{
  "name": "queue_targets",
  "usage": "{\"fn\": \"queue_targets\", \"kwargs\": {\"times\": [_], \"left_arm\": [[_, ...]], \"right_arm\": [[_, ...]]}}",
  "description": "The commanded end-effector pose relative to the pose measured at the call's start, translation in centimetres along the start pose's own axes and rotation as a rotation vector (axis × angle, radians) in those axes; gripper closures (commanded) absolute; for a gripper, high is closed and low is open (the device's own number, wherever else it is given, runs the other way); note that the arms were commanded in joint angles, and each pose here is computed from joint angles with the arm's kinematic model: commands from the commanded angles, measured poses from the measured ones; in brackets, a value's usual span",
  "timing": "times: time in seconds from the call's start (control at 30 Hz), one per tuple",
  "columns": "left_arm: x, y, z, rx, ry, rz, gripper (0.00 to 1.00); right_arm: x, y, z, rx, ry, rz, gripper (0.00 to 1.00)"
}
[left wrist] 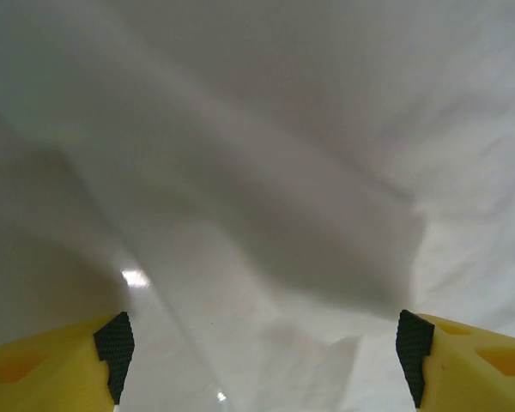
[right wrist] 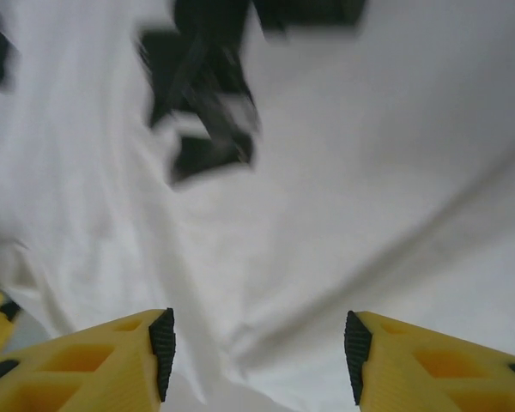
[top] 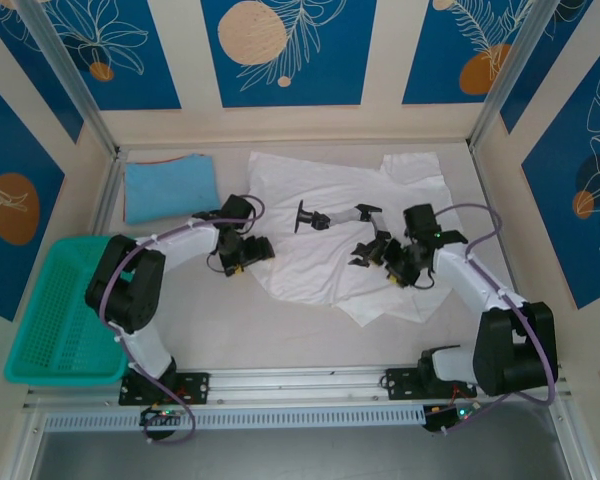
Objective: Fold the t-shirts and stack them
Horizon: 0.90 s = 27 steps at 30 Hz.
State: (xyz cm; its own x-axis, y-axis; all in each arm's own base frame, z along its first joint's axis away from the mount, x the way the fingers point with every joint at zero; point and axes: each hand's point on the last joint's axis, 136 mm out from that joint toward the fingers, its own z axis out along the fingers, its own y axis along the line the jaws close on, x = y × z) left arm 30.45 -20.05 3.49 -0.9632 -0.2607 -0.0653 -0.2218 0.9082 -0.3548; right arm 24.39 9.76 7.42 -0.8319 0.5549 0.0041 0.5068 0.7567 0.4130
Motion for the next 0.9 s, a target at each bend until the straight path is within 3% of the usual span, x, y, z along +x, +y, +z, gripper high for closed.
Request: {"fn": "queue_targets", "kwargs": {"times": [0.0,0.2,0.33,0.47,0.67,0.87], "left_arm": [[0.3,-1.7,-2.4,0.067,-0.075,0.039,0.19],[0.0,-1.0,-4.7,-0.019,-0.186,0.052,0.20],[-0.3,-2.8,-4.4,-0.014,-0.174,0.054,0.23],[-0.3,-3.7,-3.2,-0.046,-0.176,0.033,0.31],[-0.6,-4.1,-1.6,-0.056,-0.159,0.026,0.35],[-0.7,-3.8,-1.2,-0.077,-0.163,0.034,0.34]], "right_arm": [[4.4,-2.6,-0.1,0.095,0.062,-0.023,0.46],[8.4,-4.7,0.7,0.042,0.049,-0.055,0.47],[9.2,-4.7,1.4,-0.037,0.046,-0.061,0.46],[9.4,-4.2,1.9,-0.057,0.063,-0.084,0.51],[10.0,-4.4,3.7,-0.020,0.124,-0.083,0.60],[10.2,-4.2,4.0,0.030,0.121,-0.120,0.61]]}}
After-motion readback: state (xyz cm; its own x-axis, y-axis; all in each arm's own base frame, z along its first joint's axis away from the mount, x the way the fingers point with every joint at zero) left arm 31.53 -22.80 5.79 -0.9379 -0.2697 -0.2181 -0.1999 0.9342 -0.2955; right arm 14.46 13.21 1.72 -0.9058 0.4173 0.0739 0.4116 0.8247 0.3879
